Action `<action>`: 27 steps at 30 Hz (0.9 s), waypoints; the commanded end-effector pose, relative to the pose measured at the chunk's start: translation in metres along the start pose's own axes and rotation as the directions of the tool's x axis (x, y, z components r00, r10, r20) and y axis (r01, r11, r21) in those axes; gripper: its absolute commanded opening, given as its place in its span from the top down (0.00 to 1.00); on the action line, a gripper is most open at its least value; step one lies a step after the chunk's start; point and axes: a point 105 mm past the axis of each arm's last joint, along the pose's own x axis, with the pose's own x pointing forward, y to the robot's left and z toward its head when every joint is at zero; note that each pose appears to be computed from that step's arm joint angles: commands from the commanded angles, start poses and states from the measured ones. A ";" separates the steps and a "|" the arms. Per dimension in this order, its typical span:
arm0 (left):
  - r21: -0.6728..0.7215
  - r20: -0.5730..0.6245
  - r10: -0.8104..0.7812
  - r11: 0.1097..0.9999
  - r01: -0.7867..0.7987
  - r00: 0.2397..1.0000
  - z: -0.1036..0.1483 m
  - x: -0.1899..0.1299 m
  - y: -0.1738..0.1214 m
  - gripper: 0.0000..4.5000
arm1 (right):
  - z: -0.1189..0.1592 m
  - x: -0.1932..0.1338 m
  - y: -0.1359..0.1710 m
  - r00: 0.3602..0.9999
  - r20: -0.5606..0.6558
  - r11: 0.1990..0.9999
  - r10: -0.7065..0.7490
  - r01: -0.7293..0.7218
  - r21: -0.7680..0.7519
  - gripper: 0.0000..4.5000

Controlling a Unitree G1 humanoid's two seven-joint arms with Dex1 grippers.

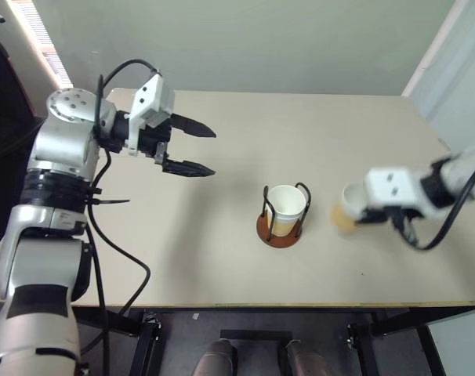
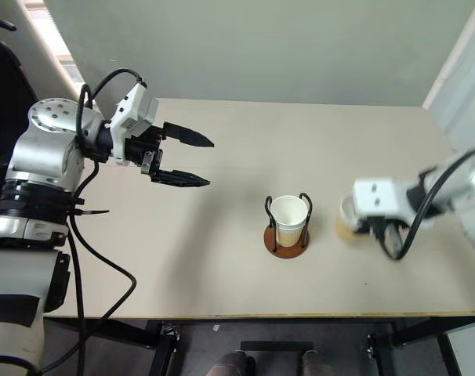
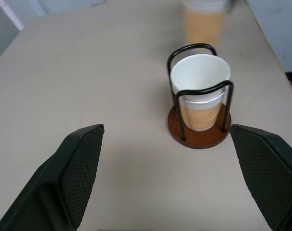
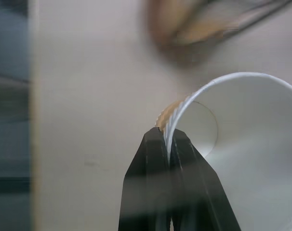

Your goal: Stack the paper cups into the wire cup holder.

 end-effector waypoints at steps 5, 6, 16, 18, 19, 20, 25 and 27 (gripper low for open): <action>0.053 0.043 -0.123 0.991 0.121 0.991 0.016 0.003 -0.023 0.00 | 0.067 -0.020 -0.021 0.994 0.109 0.986 0.023 -0.004 -0.168 1.00; 0.055 0.045 -0.130 0.990 0.127 0.991 0.016 0.003 -0.025 0.00 | 0.074 -0.019 -0.023 0.992 0.120 0.982 0.028 -0.005 -0.187 1.00; 0.044 0.044 -0.142 0.989 0.140 0.989 0.017 0.000 -0.030 0.00 | 0.099 0.006 -0.026 0.986 0.134 0.947 0.096 -0.049 -0.318 1.00; 0.044 0.044 -0.144 0.989 0.142 0.989 0.017 0.001 -0.030 0.00 | 0.100 0.010 -0.026 0.985 0.133 0.941 0.106 -0.056 -0.333 1.00; 0.045 0.044 -0.144 0.989 0.143 0.989 0.017 0.001 -0.030 0.00 | 0.100 0.012 -0.026 0.985 0.131 0.939 0.110 -0.059 -0.339 1.00; 0.045 0.045 -0.145 0.989 0.143 0.988 0.017 0.002 -0.030 0.00 | 0.100 0.015 -0.026 0.985 0.128 0.936 0.116 -0.066 -0.345 1.00; 0.044 0.043 -0.147 0.988 0.145 0.988 0.016 0.003 -0.030 0.00 | 0.095 0.029 -0.024 0.983 0.112 0.929 0.143 -0.094 -0.357 1.00; 0.046 0.044 -0.152 0.988 0.149 0.987 0.017 0.005 -0.030 0.00 | 0.092 0.033 -0.022 0.982 0.105 0.928 0.156 -0.109 -0.357 1.00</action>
